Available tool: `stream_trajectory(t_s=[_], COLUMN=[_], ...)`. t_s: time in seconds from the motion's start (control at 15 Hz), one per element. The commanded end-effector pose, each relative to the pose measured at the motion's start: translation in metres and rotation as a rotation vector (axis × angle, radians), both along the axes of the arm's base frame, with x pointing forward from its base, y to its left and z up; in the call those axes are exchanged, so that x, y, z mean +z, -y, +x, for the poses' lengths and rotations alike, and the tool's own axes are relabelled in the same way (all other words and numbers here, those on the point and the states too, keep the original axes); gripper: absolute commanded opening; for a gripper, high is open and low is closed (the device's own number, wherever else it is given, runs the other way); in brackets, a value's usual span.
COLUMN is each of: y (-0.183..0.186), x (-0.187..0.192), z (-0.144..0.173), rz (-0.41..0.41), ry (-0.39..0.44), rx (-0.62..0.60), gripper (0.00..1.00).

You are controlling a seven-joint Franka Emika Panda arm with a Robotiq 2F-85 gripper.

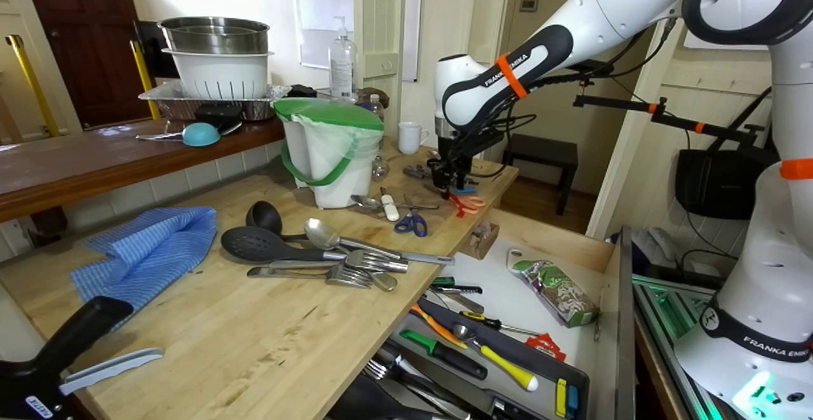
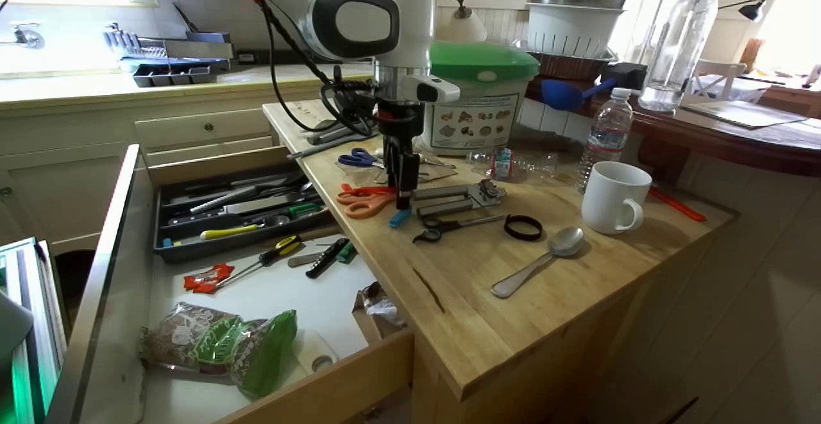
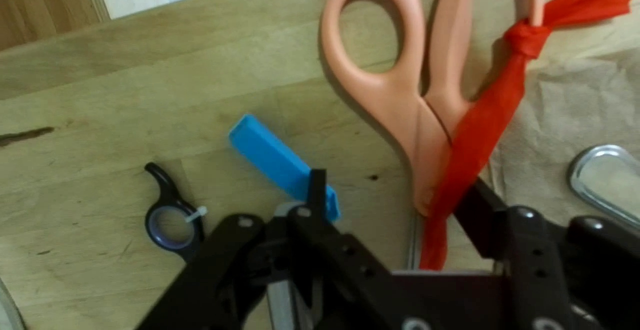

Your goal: Place the peach scissors inside the open cabinet drawer

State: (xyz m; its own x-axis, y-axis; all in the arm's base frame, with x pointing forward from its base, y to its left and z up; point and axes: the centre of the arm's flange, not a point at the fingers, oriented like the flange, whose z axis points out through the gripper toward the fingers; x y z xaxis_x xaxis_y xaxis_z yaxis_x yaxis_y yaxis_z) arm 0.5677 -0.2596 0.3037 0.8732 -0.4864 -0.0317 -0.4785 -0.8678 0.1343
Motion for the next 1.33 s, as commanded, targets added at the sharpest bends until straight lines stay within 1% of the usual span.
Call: stream_trajectory(t_s=[0.0, 0.13, 0.2, 0.27, 0.53, 0.67, 0.73, 0.8, 1.13, 1.2, 1.27], y=[-0.011, -0.015, -0.015, -0.015, -0.015, -0.013, -0.01, -0.007, 0.006, 0.009, 0.012], x=[-0.006, -0.006, -0.005, -0.005, -0.003, 0.0, 0.002, 0.003, 0.0, -0.002, -0.003], z=[0.003, 0.003, 0.003, 0.004, 0.004, 0.003, 0.0, -0.002, -0.013, -0.017, -0.021], rz=[0.001, -0.005, -0.005, -0.003, -0.012, -0.029, -0.032, -0.037, -0.035, -0.035, -0.04], ry=[0.015, 0.032, 0.042, 0.05, 0.059, 0.049, 0.05, 0.047, 0.036, 0.031, 0.029], rx=[-0.035, -0.048, -0.057, -0.065, -0.086, -0.1, -0.109, -0.111, -0.13, -0.138, -0.154], gripper=[0.64, 0.58, 0.36, 0.36, 0.05, 0.45, 0.46, 0.51, 0.89, 0.98, 1.0])
